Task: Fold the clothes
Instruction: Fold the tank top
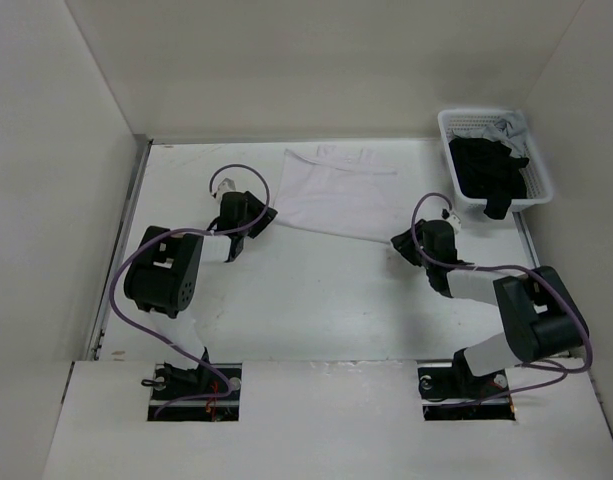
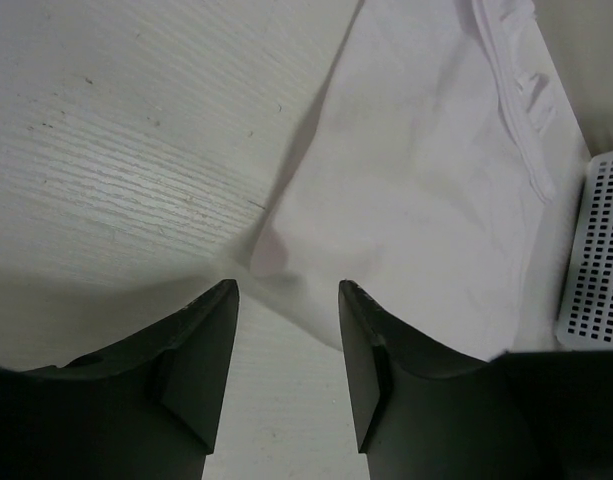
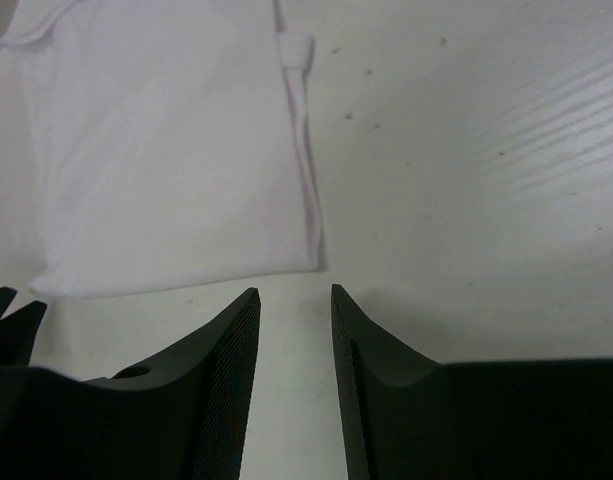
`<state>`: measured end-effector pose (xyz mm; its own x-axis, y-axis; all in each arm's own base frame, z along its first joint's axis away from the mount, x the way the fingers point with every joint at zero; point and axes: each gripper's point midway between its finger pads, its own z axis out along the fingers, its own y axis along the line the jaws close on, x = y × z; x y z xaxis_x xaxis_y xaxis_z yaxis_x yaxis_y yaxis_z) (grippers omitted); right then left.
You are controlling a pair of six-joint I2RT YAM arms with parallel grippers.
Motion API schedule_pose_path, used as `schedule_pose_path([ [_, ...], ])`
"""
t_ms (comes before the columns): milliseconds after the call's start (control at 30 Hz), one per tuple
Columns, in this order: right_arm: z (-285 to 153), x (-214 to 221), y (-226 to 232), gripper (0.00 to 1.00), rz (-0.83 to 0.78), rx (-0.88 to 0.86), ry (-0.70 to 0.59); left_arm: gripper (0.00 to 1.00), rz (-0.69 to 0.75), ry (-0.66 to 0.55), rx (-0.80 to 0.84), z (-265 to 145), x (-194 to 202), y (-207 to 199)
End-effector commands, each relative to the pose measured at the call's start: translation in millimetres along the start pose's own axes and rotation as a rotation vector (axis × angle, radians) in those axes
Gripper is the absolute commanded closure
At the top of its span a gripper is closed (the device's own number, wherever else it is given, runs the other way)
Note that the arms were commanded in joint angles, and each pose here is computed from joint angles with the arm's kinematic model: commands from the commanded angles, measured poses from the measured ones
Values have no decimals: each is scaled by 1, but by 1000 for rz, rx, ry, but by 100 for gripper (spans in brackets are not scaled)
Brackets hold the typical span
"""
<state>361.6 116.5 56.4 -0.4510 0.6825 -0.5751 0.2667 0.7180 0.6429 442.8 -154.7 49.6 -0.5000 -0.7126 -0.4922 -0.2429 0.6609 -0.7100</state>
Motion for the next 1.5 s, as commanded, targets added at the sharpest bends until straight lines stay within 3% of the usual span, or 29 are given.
schedule_pose_path([
  [0,9,-15,13,58,30,-43,-52,59,-10,-15,62,2,-3,-14],
  [367,13,-11,14,53,54,-32,-25,82,-12,8,25,8,1,-1],
  [467,16,-10,14,53,55,-28,-20,80,-15,6,-1,12,0,2],
  [567,17,-11,16,53,61,-33,-24,70,-15,-23,-42,12,-6,8],
  [700,17,-11,15,53,60,-32,-27,67,-6,-45,-43,10,-9,6],
  [1100,16,-9,14,55,55,-26,-28,99,-28,-67,-41,17,-14,7],
  [1367,14,1,14,51,43,-17,5,100,-46,-111,-65,-14,-16,28],
  [1467,17,9,19,58,40,-25,28,100,-53,-95,-67,-20,-6,36],
])
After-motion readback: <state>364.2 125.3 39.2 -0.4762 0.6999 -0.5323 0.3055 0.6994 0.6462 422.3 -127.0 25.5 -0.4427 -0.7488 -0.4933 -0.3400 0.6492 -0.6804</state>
